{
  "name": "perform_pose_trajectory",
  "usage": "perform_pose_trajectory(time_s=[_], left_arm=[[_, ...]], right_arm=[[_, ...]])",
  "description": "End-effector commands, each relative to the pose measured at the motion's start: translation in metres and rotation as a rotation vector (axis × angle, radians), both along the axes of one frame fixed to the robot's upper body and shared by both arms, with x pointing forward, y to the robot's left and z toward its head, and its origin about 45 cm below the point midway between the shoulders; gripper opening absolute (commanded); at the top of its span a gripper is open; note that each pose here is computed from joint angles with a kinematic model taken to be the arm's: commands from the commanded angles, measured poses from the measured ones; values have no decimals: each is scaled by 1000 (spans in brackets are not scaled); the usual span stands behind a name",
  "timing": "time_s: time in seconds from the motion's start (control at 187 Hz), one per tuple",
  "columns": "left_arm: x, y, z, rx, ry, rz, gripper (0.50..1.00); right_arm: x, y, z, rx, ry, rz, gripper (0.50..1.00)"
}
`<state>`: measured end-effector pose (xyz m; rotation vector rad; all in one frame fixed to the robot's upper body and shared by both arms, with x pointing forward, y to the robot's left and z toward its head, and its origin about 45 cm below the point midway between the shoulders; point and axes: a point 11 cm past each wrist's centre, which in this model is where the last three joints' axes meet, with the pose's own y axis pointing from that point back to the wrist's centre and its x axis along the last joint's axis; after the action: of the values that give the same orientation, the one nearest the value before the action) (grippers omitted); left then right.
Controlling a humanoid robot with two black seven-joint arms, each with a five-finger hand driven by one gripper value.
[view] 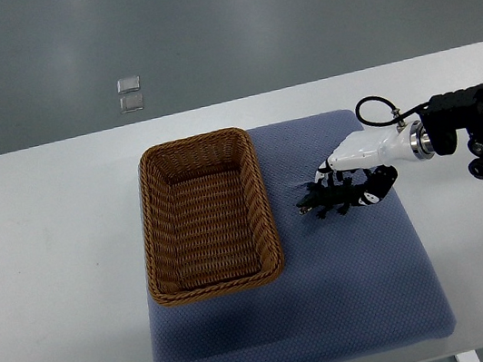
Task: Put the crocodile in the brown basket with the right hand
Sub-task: 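Close the right hand's fingers around the dark green toy crocodile, then lift the crocodile with the right hand and carry it over the basket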
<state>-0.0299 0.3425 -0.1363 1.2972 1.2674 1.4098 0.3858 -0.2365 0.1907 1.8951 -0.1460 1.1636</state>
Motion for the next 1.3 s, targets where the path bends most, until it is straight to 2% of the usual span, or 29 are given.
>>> perform_pose_trajectory(time_s=[0.0, 0.668, 0.92, 1.198, 1.294], left_arm=[[0, 0, 0, 0, 0, 0, 1000], [0, 0, 0, 0, 0, 0, 1000], [0, 0, 0, 0, 0, 0, 1000], [0, 0, 0, 0, 0, 0, 1000], [0, 0, 0, 0, 0, 0, 1000]], right_arm=[[1, 0, 1, 1, -4, -2, 509], [16, -29, -2, -25, -10, -100, 511], [21, -36, 6, -2, -16, -139, 517], [48, -27, 50, 36, -105, -149, 517], [52, -20, 58, 46, -117, -141, 517]])
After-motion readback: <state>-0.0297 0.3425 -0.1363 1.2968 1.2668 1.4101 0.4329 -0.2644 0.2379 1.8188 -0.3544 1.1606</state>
